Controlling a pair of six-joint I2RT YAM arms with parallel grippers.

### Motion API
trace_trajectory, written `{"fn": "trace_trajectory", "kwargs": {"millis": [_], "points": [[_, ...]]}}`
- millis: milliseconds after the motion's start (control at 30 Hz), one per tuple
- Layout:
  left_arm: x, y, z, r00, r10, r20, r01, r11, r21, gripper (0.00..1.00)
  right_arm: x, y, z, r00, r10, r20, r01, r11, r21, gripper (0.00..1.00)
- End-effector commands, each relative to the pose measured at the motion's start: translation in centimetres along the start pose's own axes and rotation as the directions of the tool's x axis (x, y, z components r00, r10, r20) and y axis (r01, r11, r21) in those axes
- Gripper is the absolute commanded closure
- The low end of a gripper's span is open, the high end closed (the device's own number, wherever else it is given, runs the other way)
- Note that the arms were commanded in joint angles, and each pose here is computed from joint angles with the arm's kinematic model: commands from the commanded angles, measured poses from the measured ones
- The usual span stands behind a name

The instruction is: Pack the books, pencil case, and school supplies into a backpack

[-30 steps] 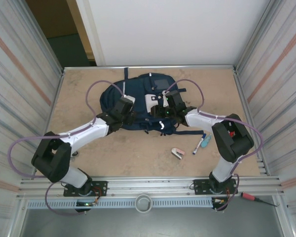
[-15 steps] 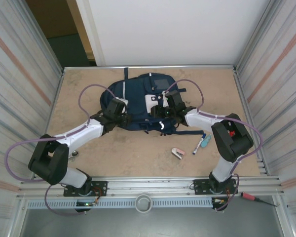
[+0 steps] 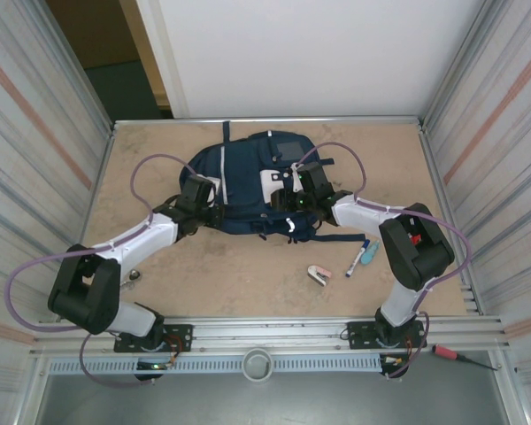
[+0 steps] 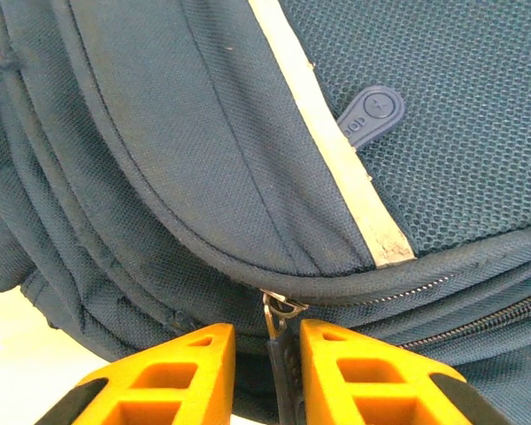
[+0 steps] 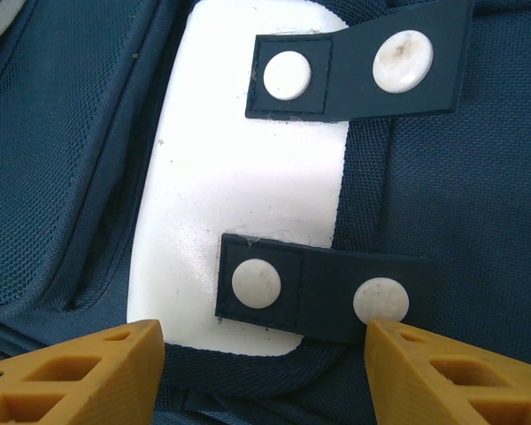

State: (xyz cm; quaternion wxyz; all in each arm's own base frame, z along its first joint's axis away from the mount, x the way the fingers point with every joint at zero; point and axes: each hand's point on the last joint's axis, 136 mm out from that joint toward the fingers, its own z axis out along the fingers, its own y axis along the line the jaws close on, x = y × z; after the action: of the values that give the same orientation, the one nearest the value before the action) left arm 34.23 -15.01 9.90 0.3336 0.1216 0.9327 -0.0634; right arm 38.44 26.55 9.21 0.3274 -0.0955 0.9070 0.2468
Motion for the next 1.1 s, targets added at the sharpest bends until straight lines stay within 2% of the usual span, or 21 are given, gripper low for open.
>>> {"fn": "trace_trajectory", "kwargs": {"millis": [0,133,300,433,500,633,800,900,1067], "points": [[-0.2,-0.9,-0.1,1.000,-0.012,0.005,0.012,0.998,0.060,0.77,0.8,-1.8,0.3,0.999,0.000,-0.042,0.002,0.998,0.061,0.39],[0.7,-1.0,0.4,1.000,-0.021,-0.019,0.022,0.997,0.071,0.80,0.0,-1.4,-0.3,1.000,0.003,-0.025,-0.002,0.999,0.049,0.39],[1.4,-1.0,0.2,0.999,-0.021,-0.029,0.024,0.997,0.077,0.90,-1.2,0.6,-2.1,0.999,0.041,0.013,-0.041,0.999,-0.010,0.38],[1.6,-1.2,-0.3,1.000,-0.026,-0.002,0.026,0.995,0.098,1.00,-1.7,3.0,-3.2,0.995,0.090,0.031,-0.089,0.996,-0.030,0.36],[1.4,-1.4,-0.6,0.999,-0.025,0.020,0.023,0.993,0.116,1.00,-1.7,4.2,-3.1,0.990,0.142,0.025,-0.141,0.989,-0.044,0.35],[0.6,-2.1,-1.5,0.996,-0.021,0.089,0.005,0.986,0.166,1.00,-0.9,6.6,-2.0,0.968,0.249,-0.018,-0.250,0.967,-0.053,0.33],[0.4,-2.9,-2.1,0.994,-0.003,0.112,-0.021,0.978,0.209,1.00,-0.2,8.2,0.7,0.925,0.373,-0.073,-0.379,0.920,-0.098,0.35],[0.6,-3.2,-2.1,0.994,0.011,0.108,-0.035,0.974,0.224,1.00,-0.4,8.1,2.3,0.900,0.426,-0.094,-0.434,0.896,-0.096,0.37],[0.6,-3.3,-2.3,0.993,0.037,0.115,-0.062,0.972,0.228,1.00,-0.2,5.9,3.7,0.880,0.473,-0.052,-0.474,0.881,0.000,0.44]]}}
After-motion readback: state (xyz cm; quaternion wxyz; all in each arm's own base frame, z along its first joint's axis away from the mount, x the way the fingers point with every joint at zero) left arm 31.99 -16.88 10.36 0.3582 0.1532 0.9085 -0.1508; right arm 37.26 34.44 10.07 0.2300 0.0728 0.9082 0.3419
